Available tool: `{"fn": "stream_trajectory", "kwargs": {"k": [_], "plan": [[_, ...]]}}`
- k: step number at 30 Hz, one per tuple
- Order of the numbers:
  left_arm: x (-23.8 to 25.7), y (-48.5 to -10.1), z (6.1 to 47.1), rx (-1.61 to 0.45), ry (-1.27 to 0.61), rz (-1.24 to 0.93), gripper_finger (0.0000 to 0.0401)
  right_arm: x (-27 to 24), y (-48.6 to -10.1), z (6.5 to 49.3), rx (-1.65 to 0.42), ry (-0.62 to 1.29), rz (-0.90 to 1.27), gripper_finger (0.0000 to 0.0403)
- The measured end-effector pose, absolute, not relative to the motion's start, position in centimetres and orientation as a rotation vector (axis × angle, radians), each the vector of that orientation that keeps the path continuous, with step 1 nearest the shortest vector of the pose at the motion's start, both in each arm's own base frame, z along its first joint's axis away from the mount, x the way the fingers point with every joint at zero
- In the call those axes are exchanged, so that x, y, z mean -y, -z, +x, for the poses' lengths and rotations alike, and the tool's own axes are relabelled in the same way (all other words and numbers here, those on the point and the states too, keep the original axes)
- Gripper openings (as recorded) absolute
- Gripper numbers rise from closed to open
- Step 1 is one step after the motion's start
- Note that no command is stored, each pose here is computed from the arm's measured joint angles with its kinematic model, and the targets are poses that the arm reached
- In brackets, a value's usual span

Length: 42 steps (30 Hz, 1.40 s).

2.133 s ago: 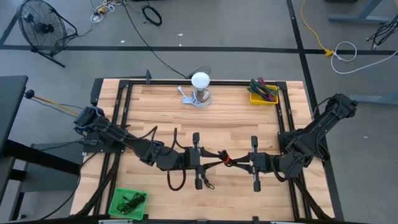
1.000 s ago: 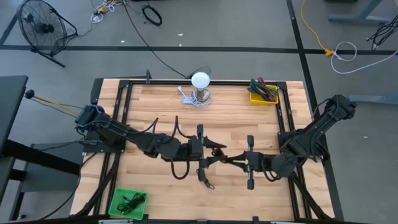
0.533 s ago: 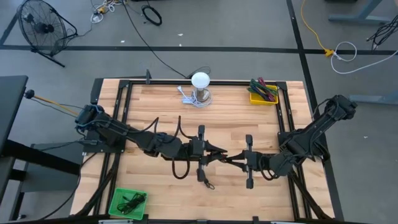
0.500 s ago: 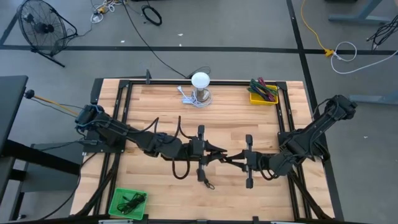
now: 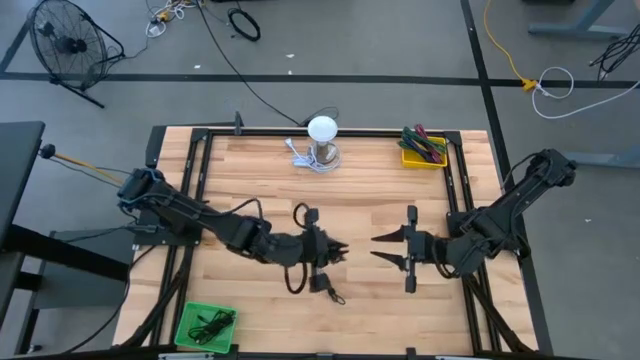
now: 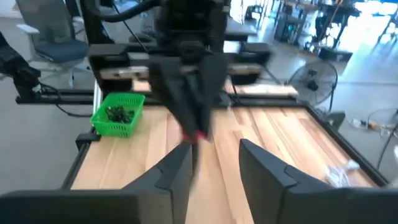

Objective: Pick & Place USB Port
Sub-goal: Put the black USB cable into the green bin

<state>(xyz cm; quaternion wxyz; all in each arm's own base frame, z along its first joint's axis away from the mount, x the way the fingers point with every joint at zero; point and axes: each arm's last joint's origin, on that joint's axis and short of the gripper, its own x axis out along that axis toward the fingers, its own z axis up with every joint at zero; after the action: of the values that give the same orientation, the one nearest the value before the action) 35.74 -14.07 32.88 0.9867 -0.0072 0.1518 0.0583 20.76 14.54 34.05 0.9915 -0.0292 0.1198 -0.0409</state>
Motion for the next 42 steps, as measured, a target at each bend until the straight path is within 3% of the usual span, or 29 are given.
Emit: {"fn": "stream_trajectory", "kwargs": {"k": [13, 23, 42], "plan": [[19.5, -31.5, 27.1, -0.782, 0.018, -0.198, 0.0041, -13.4, -32.6, 19.6, -0.382, 0.179, -0.008, 0.0112], [21.9, -30.0, 21.7, -1.124, -0.057, -0.363, 0.0041, -13.3, -32.7, 19.6, -0.370, 0.206, -0.005, 0.0104], [24.4, -29.2, 15.4, -1.380, -0.310, -0.575, 0.0040, -13.3, -32.7, 19.6, -0.371, 0.207, -0.003, 0.0104]]}}
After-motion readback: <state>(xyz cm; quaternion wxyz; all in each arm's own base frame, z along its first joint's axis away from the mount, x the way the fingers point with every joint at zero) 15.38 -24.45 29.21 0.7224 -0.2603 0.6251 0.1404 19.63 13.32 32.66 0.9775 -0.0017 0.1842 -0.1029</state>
